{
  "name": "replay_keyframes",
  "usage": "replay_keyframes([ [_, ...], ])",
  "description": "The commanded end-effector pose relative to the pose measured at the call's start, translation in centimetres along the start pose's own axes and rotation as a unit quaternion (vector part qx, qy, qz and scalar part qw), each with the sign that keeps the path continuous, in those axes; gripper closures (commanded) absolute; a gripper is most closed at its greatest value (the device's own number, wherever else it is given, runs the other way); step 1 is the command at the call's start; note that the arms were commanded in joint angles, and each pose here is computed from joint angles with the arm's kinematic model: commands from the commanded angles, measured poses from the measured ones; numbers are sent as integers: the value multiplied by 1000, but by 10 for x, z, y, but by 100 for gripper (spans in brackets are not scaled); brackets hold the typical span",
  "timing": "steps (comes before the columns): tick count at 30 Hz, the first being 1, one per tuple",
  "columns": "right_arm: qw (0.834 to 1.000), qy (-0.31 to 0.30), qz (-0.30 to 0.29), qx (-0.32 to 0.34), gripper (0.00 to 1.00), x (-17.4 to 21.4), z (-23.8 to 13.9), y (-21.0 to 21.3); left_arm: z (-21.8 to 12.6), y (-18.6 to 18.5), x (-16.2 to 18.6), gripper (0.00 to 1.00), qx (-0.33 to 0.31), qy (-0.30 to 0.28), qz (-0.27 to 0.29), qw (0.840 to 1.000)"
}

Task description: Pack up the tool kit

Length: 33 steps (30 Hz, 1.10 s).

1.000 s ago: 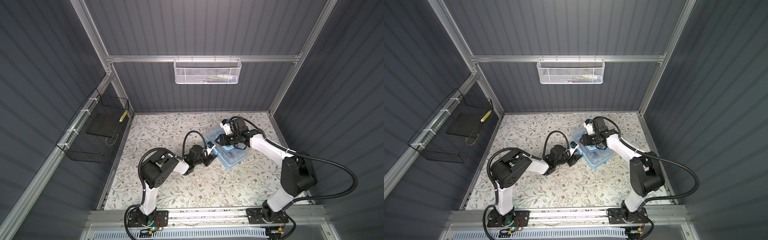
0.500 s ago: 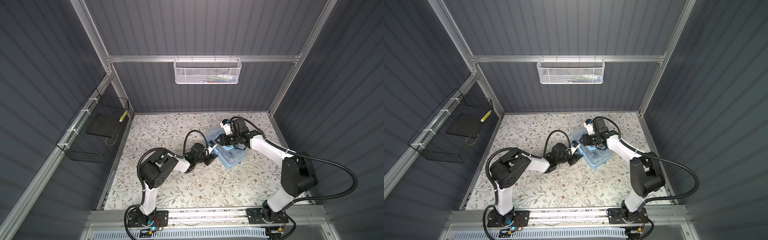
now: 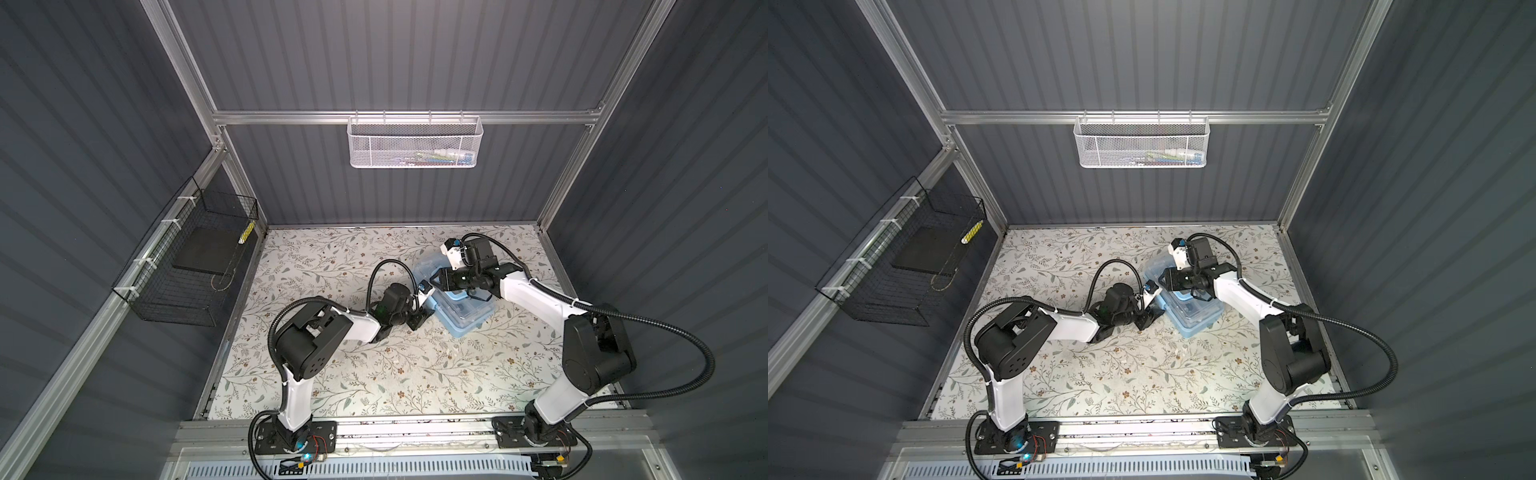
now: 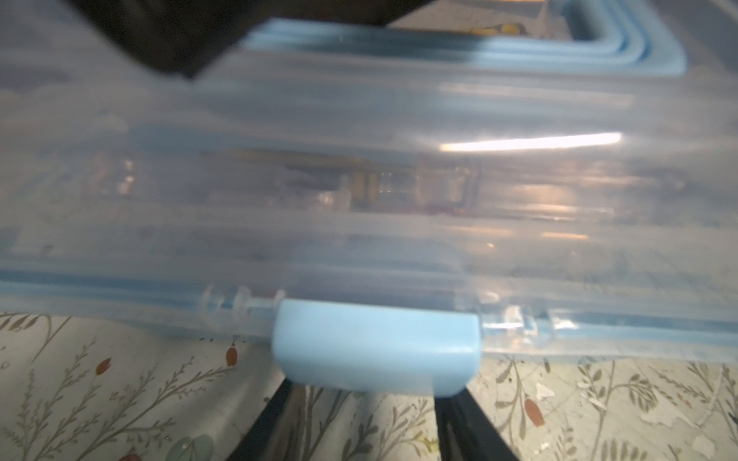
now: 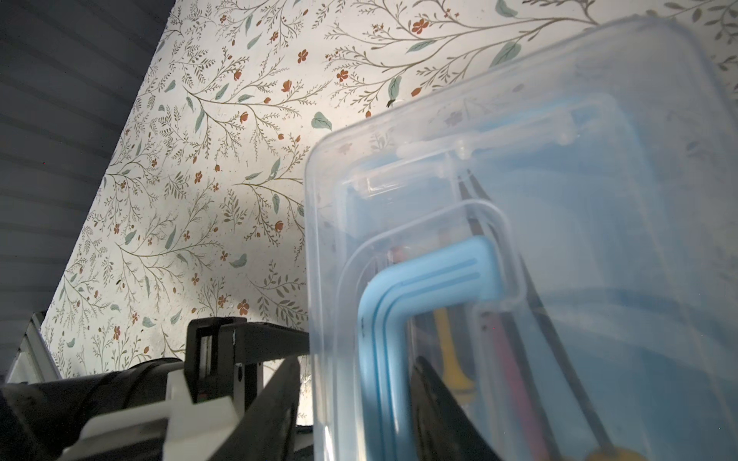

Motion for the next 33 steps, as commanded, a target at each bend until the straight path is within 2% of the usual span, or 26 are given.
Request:
replay_keyframes([
  [1, 987, 141, 66, 44, 52, 57, 22, -26, -9, 15, -35, 59, -32, -46, 20, 998],
  [7, 985, 139, 82, 55, 53, 59, 23, -29, -9, 16, -39, 59, -29, -39, 21, 999],
  [13, 984, 134, 99, 68, 77, 55, 17, -30, -11, 17, -42, 60, -31, -39, 21, 999],
  [33, 984, 136, 86, 75, 83, 55, 14, -31, -16, 18, -50, 60, -29, -25, 24, 999],
])
Point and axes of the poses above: each gripper's point midway between its finger pads, its own z axis out along the fingers, its own y axis along the line the jaws close on, x = y × z, the point moved 10 cm from there along -z, back along the fingers, and after that the axes turned 12 degrees about z, right-handed, at the moved point
